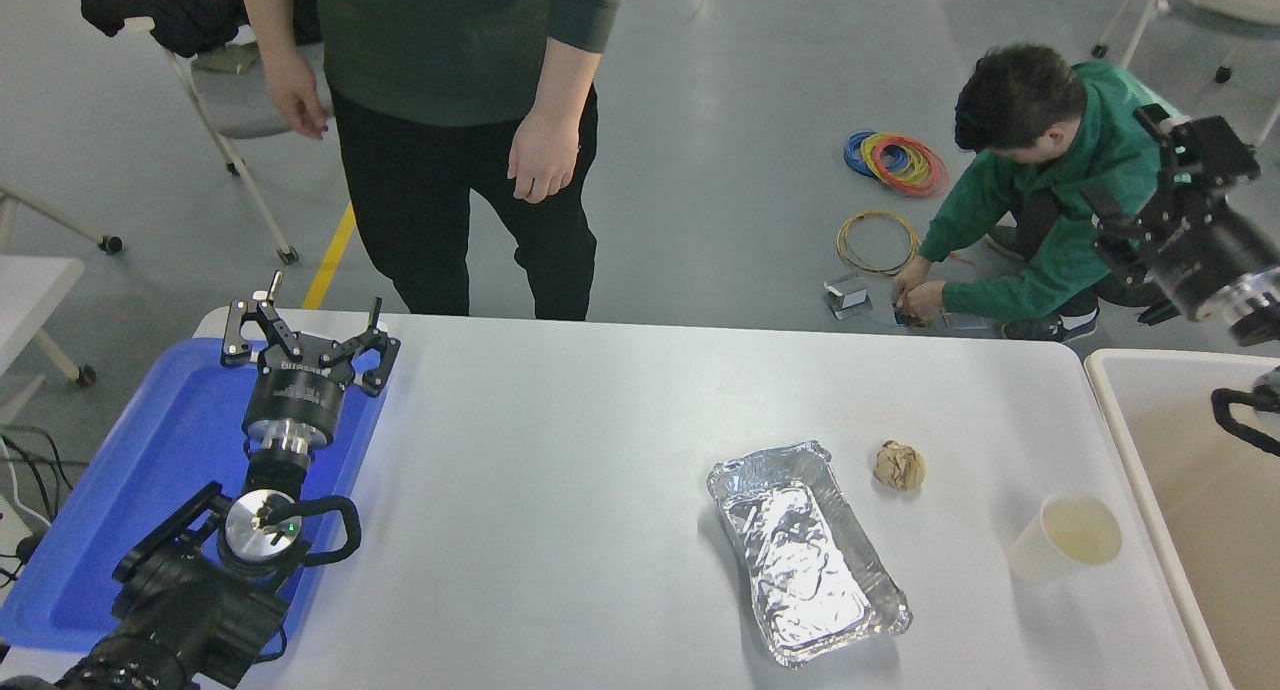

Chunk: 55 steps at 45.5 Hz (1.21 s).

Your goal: Pick up paper cup place in dustbin

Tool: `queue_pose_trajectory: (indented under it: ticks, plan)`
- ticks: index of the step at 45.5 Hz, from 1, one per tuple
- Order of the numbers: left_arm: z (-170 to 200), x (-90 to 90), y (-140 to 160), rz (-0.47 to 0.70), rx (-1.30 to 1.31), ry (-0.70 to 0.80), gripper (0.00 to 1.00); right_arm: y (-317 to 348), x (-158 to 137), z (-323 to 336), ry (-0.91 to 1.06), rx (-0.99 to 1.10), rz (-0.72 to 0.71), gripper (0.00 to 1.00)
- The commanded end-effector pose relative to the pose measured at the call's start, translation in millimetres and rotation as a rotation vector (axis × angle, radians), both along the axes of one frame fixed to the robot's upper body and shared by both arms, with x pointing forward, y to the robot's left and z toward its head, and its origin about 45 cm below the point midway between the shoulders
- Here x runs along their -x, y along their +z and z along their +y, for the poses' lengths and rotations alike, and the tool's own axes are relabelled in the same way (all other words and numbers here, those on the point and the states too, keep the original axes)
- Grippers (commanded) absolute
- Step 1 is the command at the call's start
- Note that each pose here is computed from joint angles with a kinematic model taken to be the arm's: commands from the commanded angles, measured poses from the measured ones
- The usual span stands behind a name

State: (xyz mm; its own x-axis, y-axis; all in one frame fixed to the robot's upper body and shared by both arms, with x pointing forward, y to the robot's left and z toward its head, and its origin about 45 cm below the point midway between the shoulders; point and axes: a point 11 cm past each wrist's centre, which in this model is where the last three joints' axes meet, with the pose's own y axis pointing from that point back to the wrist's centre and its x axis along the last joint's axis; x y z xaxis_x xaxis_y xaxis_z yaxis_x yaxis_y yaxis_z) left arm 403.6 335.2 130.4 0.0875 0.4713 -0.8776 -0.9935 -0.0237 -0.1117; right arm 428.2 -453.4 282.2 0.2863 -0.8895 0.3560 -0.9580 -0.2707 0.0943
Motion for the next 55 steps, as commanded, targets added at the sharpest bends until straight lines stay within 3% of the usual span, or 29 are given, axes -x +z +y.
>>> queue_pose_trajectory:
  ticks: [1,11,28,36,55]
  plan:
    - [0,0.0,0,-0.001,0.0,-0.001,1.0,35,7,-29,0.1,0.374,0.166,1.0]
    - [0,-0.1,1,-0.002,0.001,-0.001,1.0,67,1,-20,0.229,0.621,0.337,1.0]
    - [-1,0.0,0,-0.001,0.002,-0.001,1.0,99,-12,18,0.366,0.881,0.509,1.0]
    - [0,0.0,0,0.0,0.0,0.0,1.0,114,-6,41,0.446,0.842,0.693,1.0]
    - [-1,-0.5,0,-0.001,0.001,-0.001,1.0,142,-12,45,0.346,1.085,0.783,1.0]
